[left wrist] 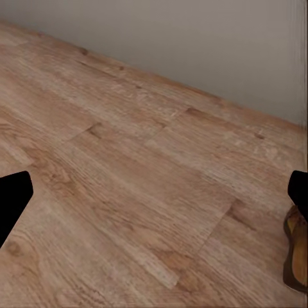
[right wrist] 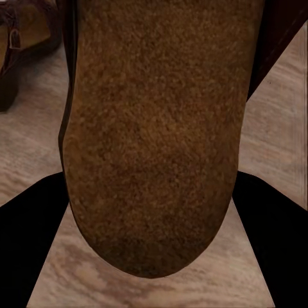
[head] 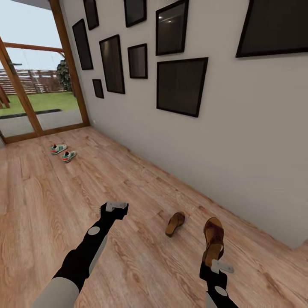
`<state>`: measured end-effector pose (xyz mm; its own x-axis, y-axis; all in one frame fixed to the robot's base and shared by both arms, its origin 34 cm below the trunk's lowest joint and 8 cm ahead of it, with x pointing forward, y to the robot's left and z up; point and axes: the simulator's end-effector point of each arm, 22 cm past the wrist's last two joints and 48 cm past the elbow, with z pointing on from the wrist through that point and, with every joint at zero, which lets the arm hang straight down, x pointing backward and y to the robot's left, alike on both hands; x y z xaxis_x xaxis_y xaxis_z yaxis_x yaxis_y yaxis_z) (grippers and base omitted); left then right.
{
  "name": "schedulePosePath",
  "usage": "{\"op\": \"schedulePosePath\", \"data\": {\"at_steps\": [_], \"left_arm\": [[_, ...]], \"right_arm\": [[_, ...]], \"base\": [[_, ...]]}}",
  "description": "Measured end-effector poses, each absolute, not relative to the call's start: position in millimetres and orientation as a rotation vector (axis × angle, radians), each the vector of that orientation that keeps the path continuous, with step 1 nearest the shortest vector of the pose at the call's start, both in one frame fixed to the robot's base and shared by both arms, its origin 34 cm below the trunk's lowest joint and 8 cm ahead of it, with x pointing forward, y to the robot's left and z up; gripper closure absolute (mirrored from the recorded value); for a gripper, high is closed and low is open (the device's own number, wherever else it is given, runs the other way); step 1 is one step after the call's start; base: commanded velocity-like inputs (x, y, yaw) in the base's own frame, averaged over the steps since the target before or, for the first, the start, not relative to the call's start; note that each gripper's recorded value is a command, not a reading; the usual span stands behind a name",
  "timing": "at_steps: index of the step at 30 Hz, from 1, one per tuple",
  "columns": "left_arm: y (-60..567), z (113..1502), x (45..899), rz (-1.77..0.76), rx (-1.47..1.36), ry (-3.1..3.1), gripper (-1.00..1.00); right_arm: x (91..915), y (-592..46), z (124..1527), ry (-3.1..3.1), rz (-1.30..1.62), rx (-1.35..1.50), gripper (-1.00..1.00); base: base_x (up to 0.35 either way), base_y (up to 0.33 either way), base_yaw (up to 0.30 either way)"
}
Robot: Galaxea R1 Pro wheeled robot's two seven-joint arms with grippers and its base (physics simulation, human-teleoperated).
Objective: Pick up the two gym shoes and the two sandals from the corridor floor and place them onto the hallstand (shoe rack) in the corridor, making sure they are on the rack and not on the floor. Arrange them so the two gym shoes are next to each other and the two sandals are next to each other.
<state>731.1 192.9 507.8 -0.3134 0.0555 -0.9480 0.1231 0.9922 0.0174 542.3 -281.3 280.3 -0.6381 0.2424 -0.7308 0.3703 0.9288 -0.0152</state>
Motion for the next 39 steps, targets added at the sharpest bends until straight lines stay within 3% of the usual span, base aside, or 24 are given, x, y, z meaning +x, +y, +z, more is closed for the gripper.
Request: {"op": "schedulePosePath", "data": {"at_steps": [20, 39], "left_arm": [[193, 523, 732, -0.066, 0.129, 1.866, -1.00], [193, 536, 732, -0.065, 0.128, 1.846, -1.00]], "right_arm": [[549, -281, 291, 2.267, -0.202, 0.432, 1.00], [553, -281, 299, 2.250, -0.198, 0.433, 1.00]], "base": [[0.028, 0.005, -0.221], [0.093, 0.144, -0.171]]}}
